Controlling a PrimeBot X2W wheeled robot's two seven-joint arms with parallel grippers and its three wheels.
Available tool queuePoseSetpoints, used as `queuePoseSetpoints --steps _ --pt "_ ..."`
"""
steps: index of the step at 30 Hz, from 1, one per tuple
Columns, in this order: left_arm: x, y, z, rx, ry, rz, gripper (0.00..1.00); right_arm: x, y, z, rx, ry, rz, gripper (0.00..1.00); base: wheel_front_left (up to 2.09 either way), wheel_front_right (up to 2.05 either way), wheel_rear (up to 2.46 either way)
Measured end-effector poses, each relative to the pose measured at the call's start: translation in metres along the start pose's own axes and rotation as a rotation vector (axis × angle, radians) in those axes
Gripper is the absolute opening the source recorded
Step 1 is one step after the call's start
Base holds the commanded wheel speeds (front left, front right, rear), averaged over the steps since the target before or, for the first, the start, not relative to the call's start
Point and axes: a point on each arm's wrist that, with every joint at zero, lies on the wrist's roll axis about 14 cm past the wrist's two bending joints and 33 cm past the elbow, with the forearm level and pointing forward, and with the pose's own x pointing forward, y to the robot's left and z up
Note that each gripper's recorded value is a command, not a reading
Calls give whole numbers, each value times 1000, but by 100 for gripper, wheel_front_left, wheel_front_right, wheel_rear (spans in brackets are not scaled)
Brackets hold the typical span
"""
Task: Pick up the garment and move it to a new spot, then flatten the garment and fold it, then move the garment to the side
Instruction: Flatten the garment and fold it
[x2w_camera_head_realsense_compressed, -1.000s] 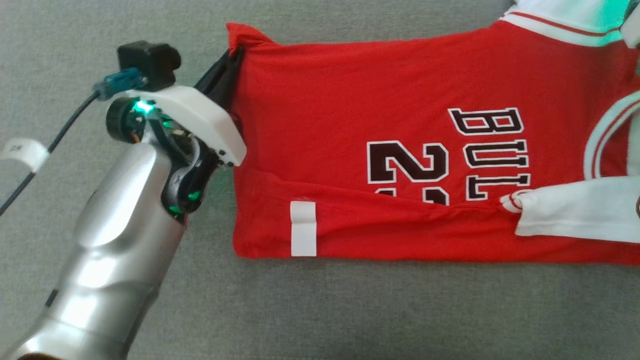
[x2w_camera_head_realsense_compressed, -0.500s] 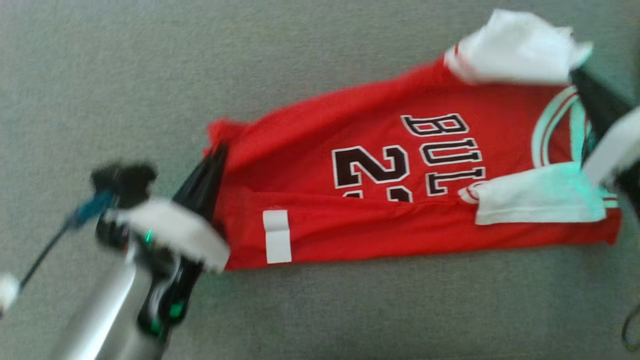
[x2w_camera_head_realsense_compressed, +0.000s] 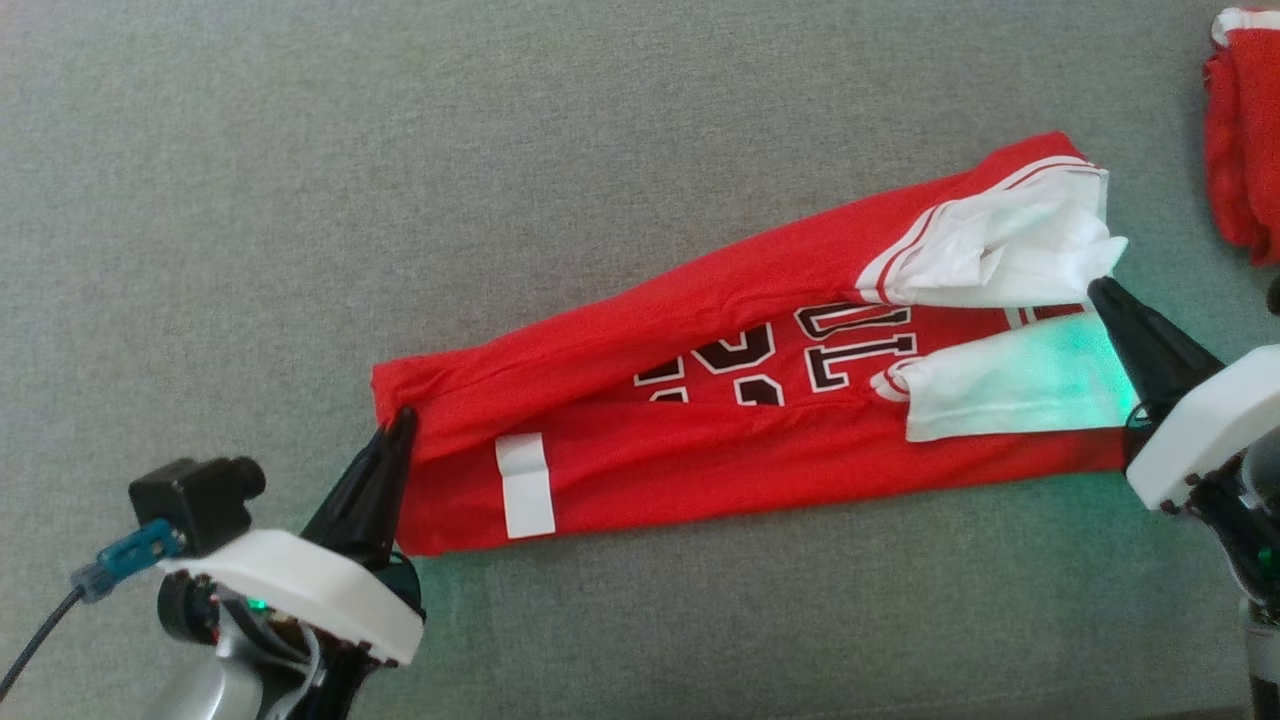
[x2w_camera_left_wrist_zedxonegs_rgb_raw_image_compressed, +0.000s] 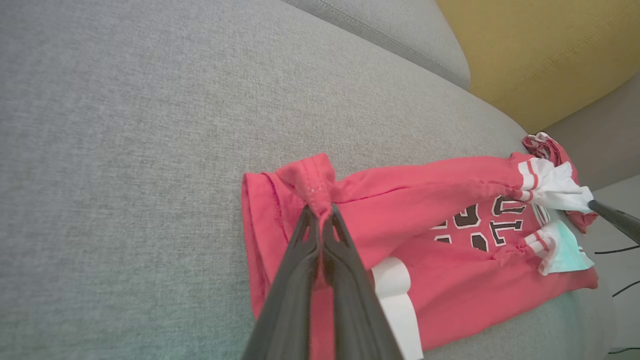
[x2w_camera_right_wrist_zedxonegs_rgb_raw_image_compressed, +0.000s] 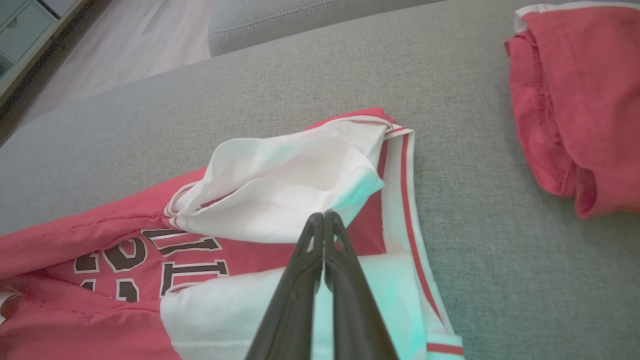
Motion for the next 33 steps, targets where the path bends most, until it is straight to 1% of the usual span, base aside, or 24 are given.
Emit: queuePoseSetpoints --steps 5,8,9,10,11,12,13,14,17,19,22,24,26,27,31,33 --pt "-2 -3 0 -4 -2 -6 0 -3 -3 -4 6 16 -12 0 0 0 0" --pt "-6 -1 -5 -11 8 7 0 -8 -5 -12 13 47 -20 0 0 0 0" --pt "-7 0 -8 -14 11 12 7 -10 -7 -18 20 66 -26 0 0 0 0" --pt "-9 2 -11 -18 15 19 19 -12 -9 -25 22 94 -29 0 0 0 0" --pt "-11 5 -15 -21 22 30 19 -14 -9 -33 22 123 -30 0 0 0 0" --pt "-12 8 -19 -21 26 43 45 -16 -9 -39 19 147 -31 0 0 0 0" --pt "-13 9 -23 -22 31 49 96 -18 -11 -43 7 162 -36 33 0 0 0" --pt "-13 11 -27 -16 42 56 100 -19 -13 -45 -16 172 -45 100 0 0 0" --pt "-12 23 -28 74 6 104 100 -20 -20 -42 -38 165 -74 100 0 0 0" --pt "-12 34 -20 131 -59 157 100 -17 -22 -33 -30 131 -85 100 0 0 0" --pt "-12 36 -5 137 -178 186 100 -7 -24 -14 -37 85 -106 100 0 0 0" --pt "-14 39 7 205 -263 204 100 1 -27 -7 -47 81 -125 100 0 0 0" --pt "-14 42 16 255 -324 222 100 9 -31 -10 -45 110 -146 100 0 0 0" --pt "-14 41 17 261 -346 224 100 13 -34 -15 -58 138 -162 100 0 0 0" --pt "-15 37 8 258 -374 239 100 19 -45 -44 -93 280 -201 100 0 0 0" --pt "-17 40 1 245 -368 260 100 23 -47 -46 -97 309 -202 100 0 0 0"
